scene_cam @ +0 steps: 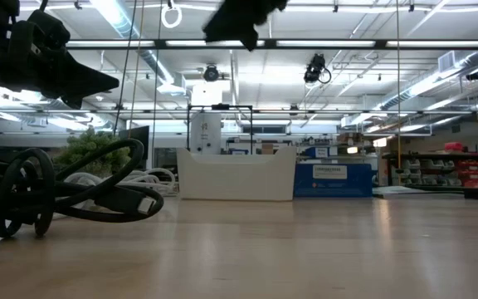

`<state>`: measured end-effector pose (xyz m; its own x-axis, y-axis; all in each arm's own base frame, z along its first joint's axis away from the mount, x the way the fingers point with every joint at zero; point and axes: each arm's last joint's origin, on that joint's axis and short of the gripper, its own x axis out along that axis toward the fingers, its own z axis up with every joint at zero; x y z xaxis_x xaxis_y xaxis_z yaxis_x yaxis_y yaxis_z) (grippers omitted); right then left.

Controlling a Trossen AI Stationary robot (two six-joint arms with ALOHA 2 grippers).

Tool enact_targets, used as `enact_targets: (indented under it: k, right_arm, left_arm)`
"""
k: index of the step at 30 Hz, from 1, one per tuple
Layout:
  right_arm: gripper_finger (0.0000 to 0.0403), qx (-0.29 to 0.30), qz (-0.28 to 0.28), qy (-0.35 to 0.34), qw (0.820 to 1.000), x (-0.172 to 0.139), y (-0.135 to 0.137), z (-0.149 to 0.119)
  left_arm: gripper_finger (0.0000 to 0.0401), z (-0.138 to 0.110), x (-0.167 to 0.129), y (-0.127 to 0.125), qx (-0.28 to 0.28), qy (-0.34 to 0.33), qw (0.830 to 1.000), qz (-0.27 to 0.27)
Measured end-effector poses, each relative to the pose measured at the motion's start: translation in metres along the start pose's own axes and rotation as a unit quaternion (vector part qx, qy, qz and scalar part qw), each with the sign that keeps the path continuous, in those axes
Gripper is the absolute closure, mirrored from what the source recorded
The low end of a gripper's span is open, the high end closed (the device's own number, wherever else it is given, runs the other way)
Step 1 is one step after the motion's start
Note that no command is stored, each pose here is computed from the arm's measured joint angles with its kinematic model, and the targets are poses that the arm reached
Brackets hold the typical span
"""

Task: Pick and place USB-C Cables
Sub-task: Put the black charger cable into the white bin

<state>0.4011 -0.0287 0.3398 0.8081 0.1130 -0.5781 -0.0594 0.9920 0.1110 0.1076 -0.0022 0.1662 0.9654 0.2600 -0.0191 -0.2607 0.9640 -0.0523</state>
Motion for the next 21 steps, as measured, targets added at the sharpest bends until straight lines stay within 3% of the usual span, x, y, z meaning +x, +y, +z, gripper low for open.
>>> enact_targets:
  k: [3, 14, 21]
  right_arm:
    - [0.0284, 0.028, 0.049, -0.031, 0.998, 0.001, 0.018, 0.008]
    - [0.0284, 0.021, 0.137, -0.055, 0.989, 0.003, 0.08, 0.012]
    - [0.0284, 0.026, 0.157, -0.076, 0.984, -0.007, 0.117, 0.02]
  left_arm:
    - [0.0387, 0.0, 0.0, 0.0, 0.0, 0.0, 1.0, 0.0]
    - [0.0388, 0.0, 0.0, 0.0, 0.0, 0.0, 1.0, 0.0]
    - [0.0387, 0.0, 0.0, 0.0, 0.0, 0.0, 1.0, 0.0]
